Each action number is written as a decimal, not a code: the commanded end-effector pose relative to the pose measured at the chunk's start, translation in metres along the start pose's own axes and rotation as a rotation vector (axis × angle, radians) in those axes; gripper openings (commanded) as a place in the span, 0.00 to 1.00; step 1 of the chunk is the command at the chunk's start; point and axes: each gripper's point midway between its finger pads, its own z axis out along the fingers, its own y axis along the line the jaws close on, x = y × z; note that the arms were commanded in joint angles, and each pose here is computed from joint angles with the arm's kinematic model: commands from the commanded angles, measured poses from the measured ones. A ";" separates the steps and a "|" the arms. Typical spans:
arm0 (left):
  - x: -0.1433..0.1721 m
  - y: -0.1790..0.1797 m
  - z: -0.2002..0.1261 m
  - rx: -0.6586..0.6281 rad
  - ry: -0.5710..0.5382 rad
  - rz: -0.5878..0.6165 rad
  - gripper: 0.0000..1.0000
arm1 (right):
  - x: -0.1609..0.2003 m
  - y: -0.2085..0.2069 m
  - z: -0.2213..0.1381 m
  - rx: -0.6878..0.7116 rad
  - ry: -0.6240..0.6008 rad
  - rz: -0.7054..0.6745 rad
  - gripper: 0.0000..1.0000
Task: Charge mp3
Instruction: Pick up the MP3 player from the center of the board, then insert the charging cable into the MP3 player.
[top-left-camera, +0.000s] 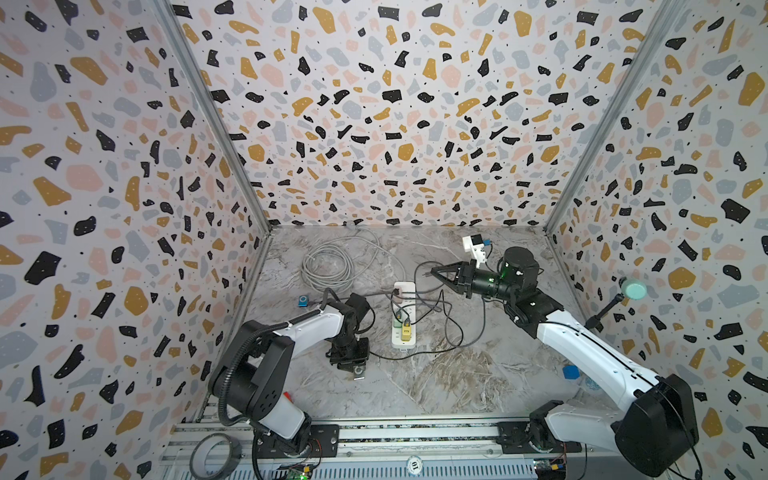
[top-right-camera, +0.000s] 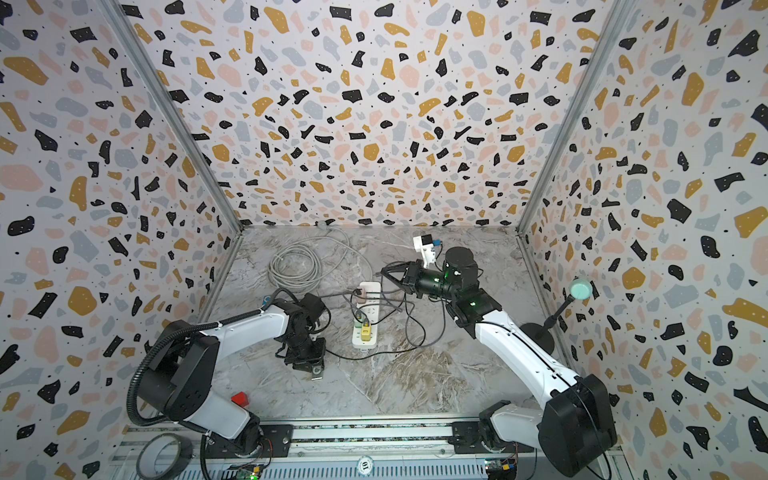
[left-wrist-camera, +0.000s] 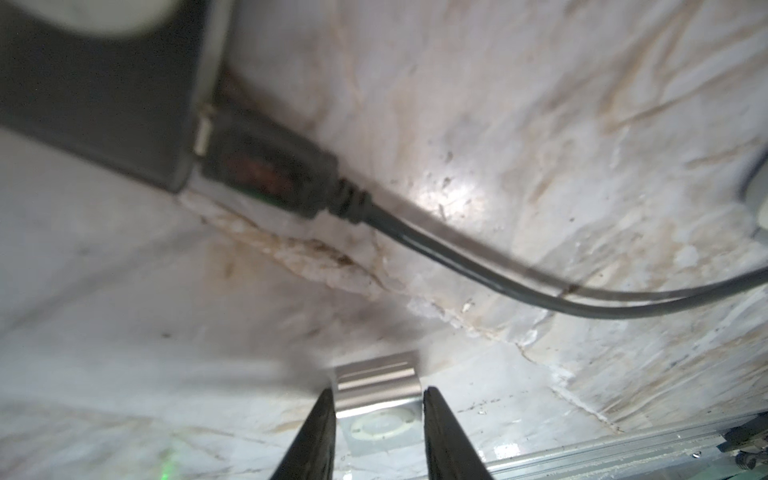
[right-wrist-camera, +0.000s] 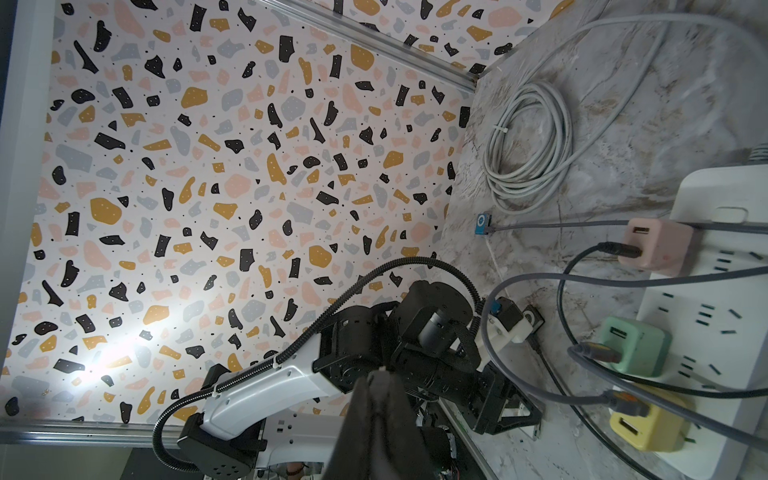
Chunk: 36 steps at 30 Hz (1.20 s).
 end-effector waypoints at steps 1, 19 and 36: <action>0.003 0.001 0.002 -0.009 0.019 0.004 0.35 | -0.006 0.020 -0.002 -0.049 -0.010 -0.064 0.00; -0.015 -0.024 -0.025 0.085 -0.096 0.028 0.01 | -0.010 0.028 -0.004 -0.057 -0.021 -0.099 0.00; -0.059 -0.203 -0.327 1.141 -0.709 0.200 0.00 | -0.054 0.088 0.007 0.192 -0.195 -0.633 0.00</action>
